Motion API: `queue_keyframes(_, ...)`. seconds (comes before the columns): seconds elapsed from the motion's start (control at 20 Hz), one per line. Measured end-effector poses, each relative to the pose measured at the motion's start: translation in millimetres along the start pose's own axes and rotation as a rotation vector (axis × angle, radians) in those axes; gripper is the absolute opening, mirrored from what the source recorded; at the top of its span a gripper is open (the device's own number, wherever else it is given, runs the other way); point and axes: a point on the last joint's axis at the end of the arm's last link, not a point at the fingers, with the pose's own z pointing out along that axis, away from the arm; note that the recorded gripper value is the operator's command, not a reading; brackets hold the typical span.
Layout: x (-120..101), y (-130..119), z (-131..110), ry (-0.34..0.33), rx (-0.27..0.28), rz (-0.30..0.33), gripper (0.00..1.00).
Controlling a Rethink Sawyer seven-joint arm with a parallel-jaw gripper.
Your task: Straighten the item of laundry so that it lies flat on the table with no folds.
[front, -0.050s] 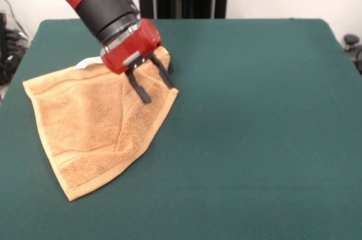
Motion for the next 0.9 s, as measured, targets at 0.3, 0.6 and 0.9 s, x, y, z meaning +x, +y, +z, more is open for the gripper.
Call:
queue_keyframes(0.3, -23.4, -0.6, 8.2, -0.180, 0.014, 0.082, 1.00)
queue_keyframes(0.6, -15.0, -0.7, 5.6, -0.075, 0.022, 0.002, 1.00)
queue_keyframes(0.9, 1.8, -3.1, 2.9, 0.107, 0.005, -0.097, 1.00)
